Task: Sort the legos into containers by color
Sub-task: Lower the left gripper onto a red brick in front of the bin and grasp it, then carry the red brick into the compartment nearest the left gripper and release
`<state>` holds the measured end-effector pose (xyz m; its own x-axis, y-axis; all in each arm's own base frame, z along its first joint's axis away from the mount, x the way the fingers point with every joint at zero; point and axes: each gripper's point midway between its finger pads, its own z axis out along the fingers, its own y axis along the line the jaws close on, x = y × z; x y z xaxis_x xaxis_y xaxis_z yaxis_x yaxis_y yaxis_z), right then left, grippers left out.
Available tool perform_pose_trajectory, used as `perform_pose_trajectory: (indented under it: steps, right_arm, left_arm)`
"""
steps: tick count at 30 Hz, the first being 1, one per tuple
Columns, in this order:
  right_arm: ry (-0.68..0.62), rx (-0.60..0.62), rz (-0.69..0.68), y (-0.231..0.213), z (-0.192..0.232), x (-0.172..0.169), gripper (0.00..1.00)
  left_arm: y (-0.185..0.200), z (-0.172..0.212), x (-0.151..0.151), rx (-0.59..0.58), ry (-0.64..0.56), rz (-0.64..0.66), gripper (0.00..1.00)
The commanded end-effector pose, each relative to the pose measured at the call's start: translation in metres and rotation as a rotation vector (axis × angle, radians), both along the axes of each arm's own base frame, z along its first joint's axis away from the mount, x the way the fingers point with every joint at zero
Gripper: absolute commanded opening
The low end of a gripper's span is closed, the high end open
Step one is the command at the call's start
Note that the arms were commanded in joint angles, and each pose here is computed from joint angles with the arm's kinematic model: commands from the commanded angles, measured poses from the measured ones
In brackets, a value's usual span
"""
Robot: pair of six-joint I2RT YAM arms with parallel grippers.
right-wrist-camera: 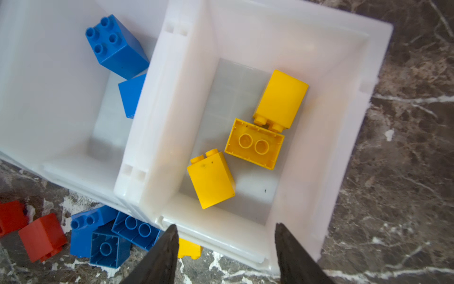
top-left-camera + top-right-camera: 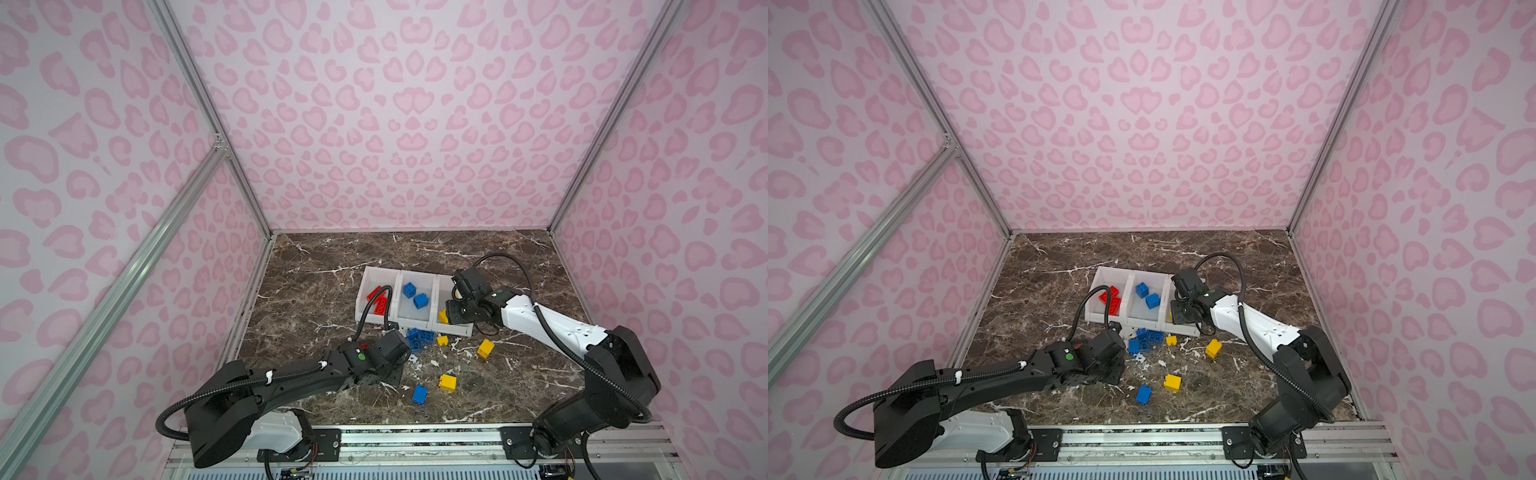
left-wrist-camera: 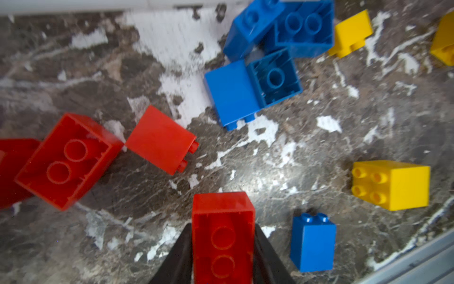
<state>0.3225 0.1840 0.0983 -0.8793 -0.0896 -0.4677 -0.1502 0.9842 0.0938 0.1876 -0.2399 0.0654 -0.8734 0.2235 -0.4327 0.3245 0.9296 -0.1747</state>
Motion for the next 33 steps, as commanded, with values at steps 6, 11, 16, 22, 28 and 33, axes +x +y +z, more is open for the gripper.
perform_pose_trajectory:
  steps: [6,11,16,22,28,33]
  right_arm:
    - [0.001,-0.018,-0.011,-0.007,0.004,-0.006,0.63]
    - [-0.001,-0.013,-0.02,-0.01,0.004,-0.01,0.62]
    - [-0.003,-0.007,-0.022,-0.009,0.004,-0.012,0.62]
    - [-0.006,-0.013,-0.026,-0.012,0.005,-0.014,0.62]
    - [-0.001,-0.013,-0.028,-0.012,0.003,-0.015,0.62]
    - [0.003,-0.015,-0.027,-0.012,0.002,-0.015,0.63]
  left_arm:
    - [0.015,0.039,0.069,0.033,-0.119,0.024,0.39]
    - [0.028,0.059,0.126,0.016,-0.166,0.077,0.39]
    - [0.028,0.054,0.175,-0.002,-0.174,0.108,0.39]
    - [0.028,0.038,0.209,0.003,-0.14,0.131,0.39]
    - [0.026,0.025,0.226,-0.014,-0.111,0.145,0.39]
    - [0.021,0.025,0.234,-0.064,-0.123,0.14,0.44]
